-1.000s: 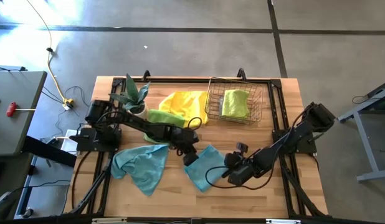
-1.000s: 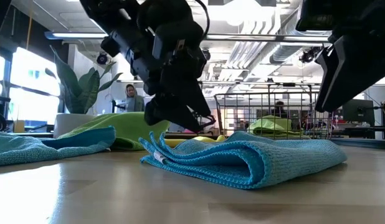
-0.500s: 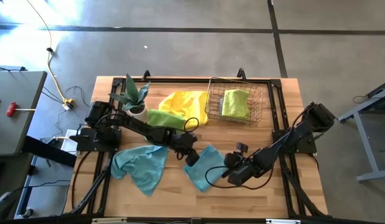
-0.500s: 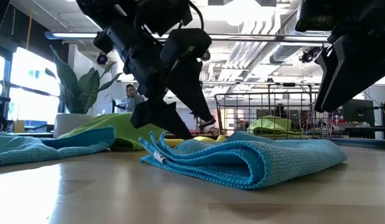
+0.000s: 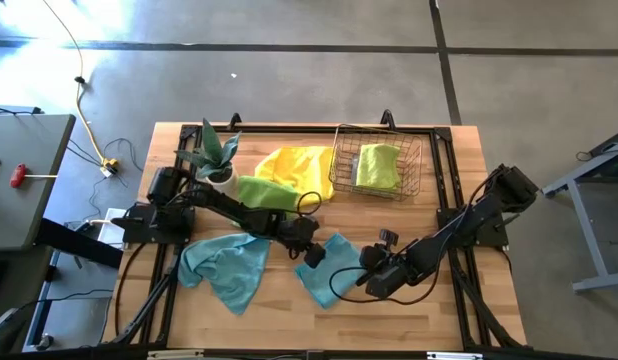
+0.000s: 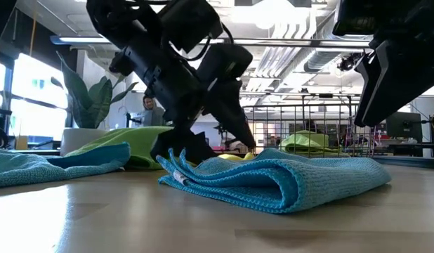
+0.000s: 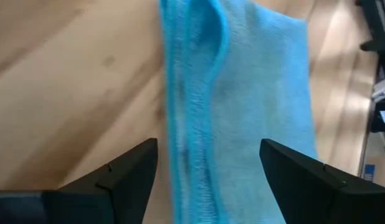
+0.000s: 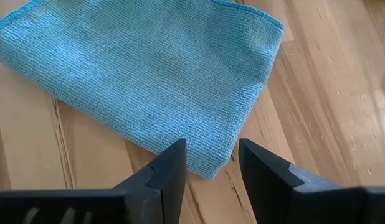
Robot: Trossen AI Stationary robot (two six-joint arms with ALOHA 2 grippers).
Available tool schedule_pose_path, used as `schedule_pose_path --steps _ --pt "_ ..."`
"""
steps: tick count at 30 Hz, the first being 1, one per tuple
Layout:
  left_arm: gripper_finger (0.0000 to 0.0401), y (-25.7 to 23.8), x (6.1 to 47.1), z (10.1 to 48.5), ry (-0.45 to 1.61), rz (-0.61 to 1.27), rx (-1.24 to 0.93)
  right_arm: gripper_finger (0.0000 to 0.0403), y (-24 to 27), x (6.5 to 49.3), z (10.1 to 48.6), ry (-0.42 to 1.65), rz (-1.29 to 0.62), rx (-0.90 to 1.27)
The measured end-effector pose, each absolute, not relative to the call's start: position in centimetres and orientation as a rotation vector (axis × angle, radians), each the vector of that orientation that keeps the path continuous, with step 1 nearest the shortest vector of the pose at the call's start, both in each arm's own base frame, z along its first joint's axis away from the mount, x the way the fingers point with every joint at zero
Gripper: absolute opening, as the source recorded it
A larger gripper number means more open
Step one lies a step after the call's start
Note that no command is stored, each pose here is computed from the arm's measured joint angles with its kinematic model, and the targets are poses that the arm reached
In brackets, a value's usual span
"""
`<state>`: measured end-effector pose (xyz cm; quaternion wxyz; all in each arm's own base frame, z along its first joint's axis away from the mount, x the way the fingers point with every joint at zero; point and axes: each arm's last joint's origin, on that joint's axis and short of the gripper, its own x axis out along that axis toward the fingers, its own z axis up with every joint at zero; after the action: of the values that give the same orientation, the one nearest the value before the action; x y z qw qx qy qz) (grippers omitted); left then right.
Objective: Fold microfiber towels
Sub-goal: Put the right blue microfiber towel into the wire basket
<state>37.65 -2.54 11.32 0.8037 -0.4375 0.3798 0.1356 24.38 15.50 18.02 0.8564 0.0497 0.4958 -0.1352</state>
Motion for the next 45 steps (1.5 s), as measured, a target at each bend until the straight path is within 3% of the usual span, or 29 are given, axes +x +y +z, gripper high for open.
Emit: schedule_pose_path --steps 13,22,34,39,45 --pt "0.0274 -6.0 38.1 10.8 0.775 0.221 -1.038 0.0139 15.5 24.4 18.0 1.038 -0.281 0.109" --pt "0.0243 -6.1 38.3 10.4 0.754 0.202 -1.009 0.0139 15.5 24.4 18.0 1.038 -0.281 0.109" --pt "0.0234 -5.9 38.3 10.4 0.708 0.259 -0.956 0.0139 15.5 24.4 18.0 1.040 -0.279 0.110" --pt "0.0183 -5.9 38.3 10.4 0.702 0.273 -0.940 0.0139 15.6 24.4 18.0 1.040 -0.279 0.110" --pt "0.0075 -5.8 38.3 10.3 0.703 0.266 -0.919 0.0139 15.5 24.4 18.0 1.040 -0.280 0.110"
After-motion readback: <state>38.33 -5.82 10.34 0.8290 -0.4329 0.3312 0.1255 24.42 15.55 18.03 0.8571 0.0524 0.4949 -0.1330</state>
